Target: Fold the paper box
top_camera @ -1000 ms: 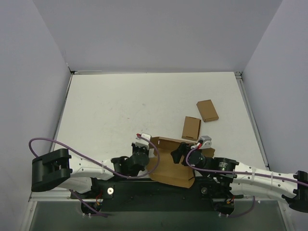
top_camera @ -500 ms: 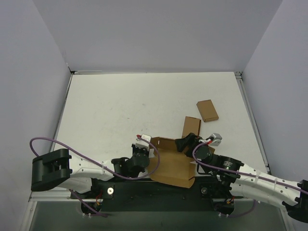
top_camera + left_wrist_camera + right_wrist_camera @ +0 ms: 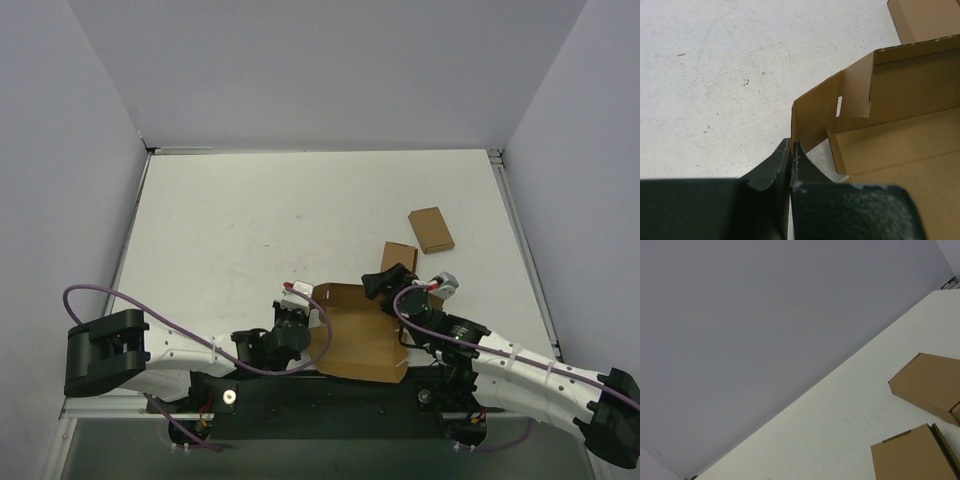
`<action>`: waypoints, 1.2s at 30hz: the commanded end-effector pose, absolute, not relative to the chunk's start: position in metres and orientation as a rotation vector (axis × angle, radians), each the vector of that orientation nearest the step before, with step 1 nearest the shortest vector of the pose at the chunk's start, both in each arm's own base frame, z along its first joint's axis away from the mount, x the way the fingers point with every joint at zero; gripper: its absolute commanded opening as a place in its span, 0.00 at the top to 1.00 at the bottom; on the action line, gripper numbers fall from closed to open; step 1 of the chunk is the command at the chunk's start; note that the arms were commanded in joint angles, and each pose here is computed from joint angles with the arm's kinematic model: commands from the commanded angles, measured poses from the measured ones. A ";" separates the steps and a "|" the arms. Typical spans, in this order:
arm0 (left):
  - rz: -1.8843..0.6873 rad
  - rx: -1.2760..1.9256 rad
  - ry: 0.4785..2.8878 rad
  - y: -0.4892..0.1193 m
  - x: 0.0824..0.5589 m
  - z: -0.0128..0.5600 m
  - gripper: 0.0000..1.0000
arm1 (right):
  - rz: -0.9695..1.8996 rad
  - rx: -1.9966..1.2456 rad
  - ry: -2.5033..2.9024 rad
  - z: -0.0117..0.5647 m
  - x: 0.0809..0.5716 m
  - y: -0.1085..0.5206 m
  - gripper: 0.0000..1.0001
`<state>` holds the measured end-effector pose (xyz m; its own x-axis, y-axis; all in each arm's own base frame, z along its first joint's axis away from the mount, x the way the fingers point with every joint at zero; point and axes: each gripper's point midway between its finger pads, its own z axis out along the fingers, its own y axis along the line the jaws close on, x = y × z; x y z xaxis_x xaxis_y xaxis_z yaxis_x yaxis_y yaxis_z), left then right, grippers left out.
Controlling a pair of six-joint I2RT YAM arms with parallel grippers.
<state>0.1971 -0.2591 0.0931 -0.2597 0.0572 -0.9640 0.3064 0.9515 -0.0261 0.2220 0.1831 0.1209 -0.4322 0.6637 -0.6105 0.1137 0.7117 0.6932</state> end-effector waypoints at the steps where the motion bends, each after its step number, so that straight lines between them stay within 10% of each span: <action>1: -0.259 0.231 1.804 -0.260 0.197 0.100 1.00 | 0.967 1.369 1.594 0.137 0.247 0.165 0.28; 18: -0.267 0.198 1.784 -0.257 0.198 0.108 1.00 | 1.003 1.366 1.700 0.115 0.252 0.190 0.57; 22: -0.274 0.192 1.770 -0.251 0.197 0.115 0.87 | 1.032 1.338 1.715 0.116 0.256 0.201 0.76; 29: -0.464 0.225 1.704 -0.244 0.188 0.150 0.31 | 1.063 1.250 1.758 0.126 0.267 0.223 1.00; 36: -0.632 0.191 1.713 -0.221 0.189 0.170 0.17 | 1.204 1.210 1.789 0.135 0.278 0.253 1.00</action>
